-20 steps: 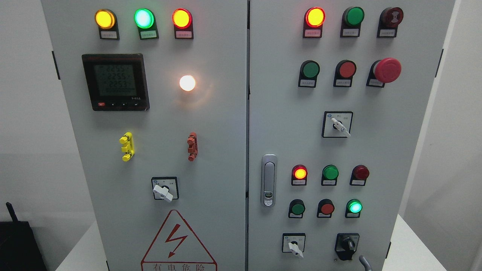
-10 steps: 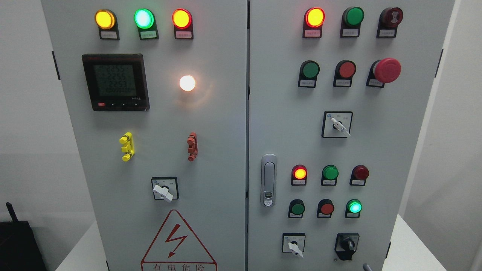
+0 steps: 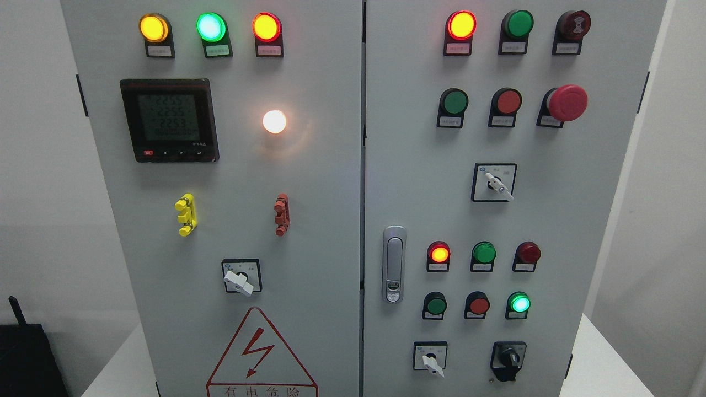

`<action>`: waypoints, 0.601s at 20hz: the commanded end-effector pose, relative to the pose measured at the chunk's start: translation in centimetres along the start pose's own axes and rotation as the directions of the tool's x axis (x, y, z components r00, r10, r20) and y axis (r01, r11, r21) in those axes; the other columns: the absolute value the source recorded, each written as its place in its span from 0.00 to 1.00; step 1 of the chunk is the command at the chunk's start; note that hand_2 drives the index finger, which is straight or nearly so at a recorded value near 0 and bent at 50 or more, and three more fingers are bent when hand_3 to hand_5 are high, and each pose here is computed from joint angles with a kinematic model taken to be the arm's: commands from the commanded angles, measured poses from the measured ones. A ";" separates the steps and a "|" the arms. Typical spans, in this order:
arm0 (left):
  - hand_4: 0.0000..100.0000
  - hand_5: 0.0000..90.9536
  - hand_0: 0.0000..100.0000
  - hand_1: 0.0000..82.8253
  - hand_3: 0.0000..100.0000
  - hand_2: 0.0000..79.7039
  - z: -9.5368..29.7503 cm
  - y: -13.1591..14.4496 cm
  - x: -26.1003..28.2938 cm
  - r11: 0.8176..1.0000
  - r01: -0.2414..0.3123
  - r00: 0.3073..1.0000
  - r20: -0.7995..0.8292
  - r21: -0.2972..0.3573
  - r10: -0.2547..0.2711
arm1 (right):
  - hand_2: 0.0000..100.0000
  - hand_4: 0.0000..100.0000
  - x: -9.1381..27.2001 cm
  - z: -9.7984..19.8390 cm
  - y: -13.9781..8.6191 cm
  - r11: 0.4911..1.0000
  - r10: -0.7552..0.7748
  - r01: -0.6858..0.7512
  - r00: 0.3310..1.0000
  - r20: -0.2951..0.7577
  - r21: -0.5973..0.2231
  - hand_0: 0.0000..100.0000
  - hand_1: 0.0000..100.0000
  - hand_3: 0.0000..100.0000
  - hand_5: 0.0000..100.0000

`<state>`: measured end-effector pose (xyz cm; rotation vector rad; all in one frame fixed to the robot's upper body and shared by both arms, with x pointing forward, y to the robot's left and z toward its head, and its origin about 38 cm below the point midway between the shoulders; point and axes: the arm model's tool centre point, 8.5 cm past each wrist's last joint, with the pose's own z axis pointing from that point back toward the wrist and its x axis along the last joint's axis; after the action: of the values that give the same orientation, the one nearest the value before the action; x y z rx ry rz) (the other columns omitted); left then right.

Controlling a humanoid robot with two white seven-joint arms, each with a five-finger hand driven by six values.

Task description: Trip black knob to open circuit

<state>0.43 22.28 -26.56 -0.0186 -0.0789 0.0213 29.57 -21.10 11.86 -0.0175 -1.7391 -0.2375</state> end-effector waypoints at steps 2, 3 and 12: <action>0.00 0.00 0.12 0.47 0.00 0.00 0.0 0.0 0.2 1.000 -0.003 1.000 0.005 0.000 0.003 | 0.00 0.42 1.1 0.7 0.1 1.000 -0.013 0.013 0.999 0.042 0.006 0.00 0.10 0.58 0.38; 0.00 0.00 0.12 0.47 0.00 0.00 0.0 -0.1 0.2 1.000 -0.004 1.000 0.005 -0.001 0.004 | 0.00 0.39 0.9 1.1 -0.1 1.000 -0.013 0.013 0.999 0.036 0.004 0.00 0.10 0.52 0.35; 0.00 0.00 0.12 0.47 0.00 0.00 0.0 -0.1 0.3 1.000 -0.003 1.000 0.006 -0.001 0.003 | 0.00 0.00 0.1 3.2 -0.3 0.998 -0.054 0.054 0.998 0.025 0.015 0.00 0.06 0.06 0.00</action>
<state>0.44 22.28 -26.56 -0.0186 -0.0789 0.0213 26.38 -21.10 10.22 0.0143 -1.7200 -0.2679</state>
